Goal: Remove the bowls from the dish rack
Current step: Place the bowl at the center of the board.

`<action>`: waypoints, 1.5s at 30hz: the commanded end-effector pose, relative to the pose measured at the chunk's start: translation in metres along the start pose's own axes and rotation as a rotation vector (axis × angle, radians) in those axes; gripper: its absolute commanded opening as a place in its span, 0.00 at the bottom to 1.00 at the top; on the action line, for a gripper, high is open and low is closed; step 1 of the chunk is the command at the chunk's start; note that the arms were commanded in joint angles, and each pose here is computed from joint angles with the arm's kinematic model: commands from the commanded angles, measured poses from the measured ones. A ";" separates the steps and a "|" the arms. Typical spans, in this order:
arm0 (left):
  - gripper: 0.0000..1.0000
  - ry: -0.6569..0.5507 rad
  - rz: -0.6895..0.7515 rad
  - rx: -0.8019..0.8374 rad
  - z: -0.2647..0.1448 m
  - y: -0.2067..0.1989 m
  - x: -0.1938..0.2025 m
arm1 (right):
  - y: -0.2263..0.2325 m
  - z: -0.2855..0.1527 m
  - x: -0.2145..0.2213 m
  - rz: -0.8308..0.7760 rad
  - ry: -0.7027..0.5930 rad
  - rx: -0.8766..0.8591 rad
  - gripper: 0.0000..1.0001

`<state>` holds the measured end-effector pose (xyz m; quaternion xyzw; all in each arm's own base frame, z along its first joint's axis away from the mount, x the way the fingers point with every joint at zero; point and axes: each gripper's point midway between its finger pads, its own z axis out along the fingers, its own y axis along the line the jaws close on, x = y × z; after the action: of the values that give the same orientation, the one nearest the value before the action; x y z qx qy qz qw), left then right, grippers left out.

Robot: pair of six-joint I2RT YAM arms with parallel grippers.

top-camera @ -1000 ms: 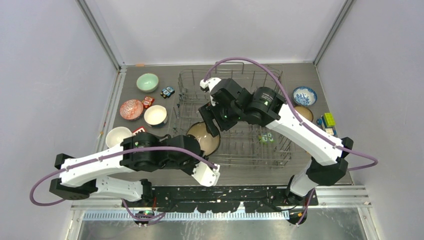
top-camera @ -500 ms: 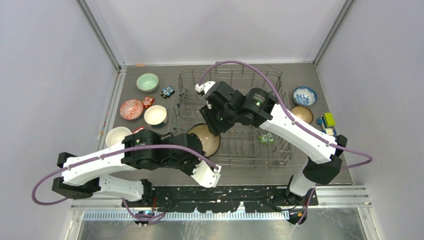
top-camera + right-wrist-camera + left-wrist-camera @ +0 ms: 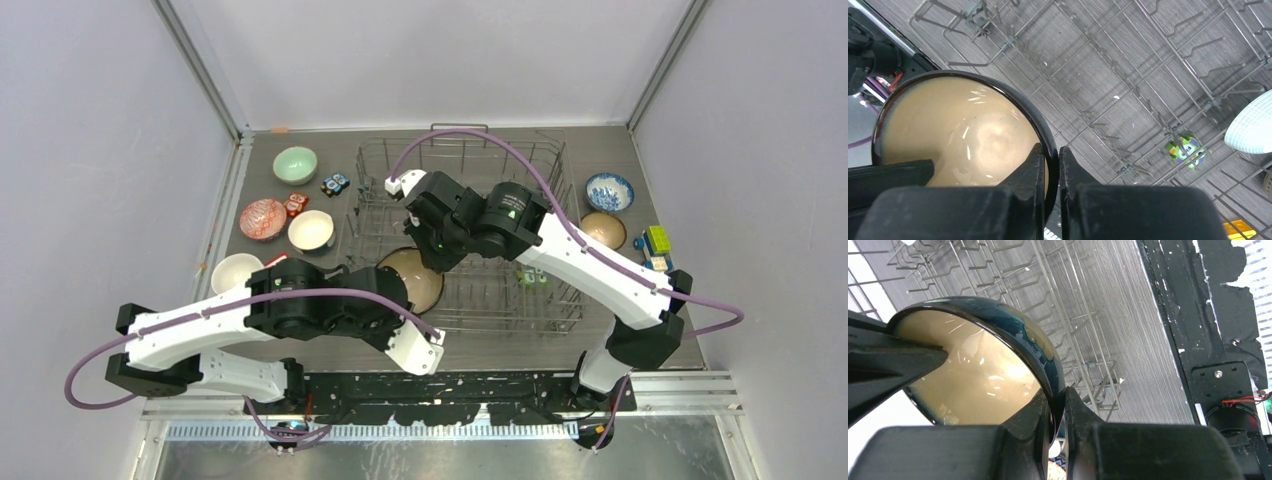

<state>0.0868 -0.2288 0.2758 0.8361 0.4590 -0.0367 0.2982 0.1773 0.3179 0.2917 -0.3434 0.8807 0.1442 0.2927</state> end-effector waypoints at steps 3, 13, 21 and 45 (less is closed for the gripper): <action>0.10 -0.127 -0.051 -0.215 -0.023 0.042 -0.024 | 0.001 -0.011 -0.005 0.015 -0.052 -0.015 0.01; 0.78 -0.063 -0.174 -0.435 -0.035 0.075 -0.009 | -0.035 -0.031 -0.025 0.099 -0.249 0.136 0.01; 1.00 -0.154 -0.303 -0.664 -0.051 0.098 -0.004 | -0.106 -0.084 -0.028 0.287 -0.437 0.281 0.01; 1.00 -0.238 -1.722 -0.969 -0.025 0.145 0.166 | -0.214 -0.179 0.059 0.714 -0.690 0.599 0.01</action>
<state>0.2846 -0.1592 0.3073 0.1377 0.8156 -0.0337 0.5610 0.2078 0.0334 0.3570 0.0850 0.8387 -0.0119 0.5378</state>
